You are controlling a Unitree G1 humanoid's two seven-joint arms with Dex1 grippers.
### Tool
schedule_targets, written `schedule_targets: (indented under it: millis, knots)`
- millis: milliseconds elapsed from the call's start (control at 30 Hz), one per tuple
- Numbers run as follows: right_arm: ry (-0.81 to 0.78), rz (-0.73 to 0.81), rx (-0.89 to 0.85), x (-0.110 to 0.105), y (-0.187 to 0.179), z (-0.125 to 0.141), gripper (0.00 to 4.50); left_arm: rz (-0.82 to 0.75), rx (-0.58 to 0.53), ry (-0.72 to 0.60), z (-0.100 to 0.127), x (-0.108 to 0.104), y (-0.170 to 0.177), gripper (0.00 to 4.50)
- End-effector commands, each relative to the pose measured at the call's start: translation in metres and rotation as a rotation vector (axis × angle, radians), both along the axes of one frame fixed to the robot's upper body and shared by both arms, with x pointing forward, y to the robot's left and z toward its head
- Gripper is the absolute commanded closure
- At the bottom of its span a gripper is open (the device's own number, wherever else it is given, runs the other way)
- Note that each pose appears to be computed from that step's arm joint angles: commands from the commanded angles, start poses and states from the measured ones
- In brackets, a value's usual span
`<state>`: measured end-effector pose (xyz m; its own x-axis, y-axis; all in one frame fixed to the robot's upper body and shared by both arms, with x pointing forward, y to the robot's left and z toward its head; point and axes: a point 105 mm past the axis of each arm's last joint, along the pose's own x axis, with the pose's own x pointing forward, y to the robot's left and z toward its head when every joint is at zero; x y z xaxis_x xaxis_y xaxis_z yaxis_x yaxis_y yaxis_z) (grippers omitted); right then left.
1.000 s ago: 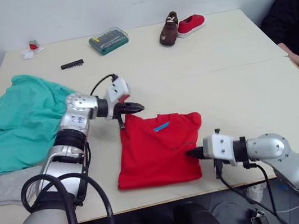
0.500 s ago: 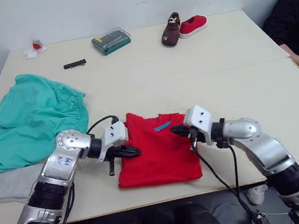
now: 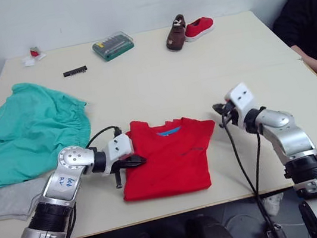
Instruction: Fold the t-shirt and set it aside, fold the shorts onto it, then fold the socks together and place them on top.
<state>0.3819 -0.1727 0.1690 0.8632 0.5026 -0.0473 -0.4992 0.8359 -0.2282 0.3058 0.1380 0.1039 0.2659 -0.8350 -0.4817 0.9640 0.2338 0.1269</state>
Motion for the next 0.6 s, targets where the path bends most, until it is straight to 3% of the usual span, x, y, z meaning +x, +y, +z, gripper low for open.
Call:
schedule_targets:
  millis: [33,367,467,600]
  knots:
    - [-0.068,0.022,0.103,-0.018,0.012,0.031,4.50,0.019,-0.117,-0.031,0.031,0.001,-0.002,4.47]
    - [-0.001,0.101,0.104,-0.051,0.030,0.023,4.50,-0.021,-0.170,-0.065,0.054,-0.003,-0.016,4.47]
    - [0.008,0.197,0.030,-0.070,0.034,0.018,4.50,-0.034,-0.201,-0.049,0.060,-0.007,-0.018,4.47]
    - [0.085,0.294,-0.172,-0.106,0.023,-0.011,4.33,-0.032,-0.141,-0.019,0.045,-0.013,-0.008,4.49]
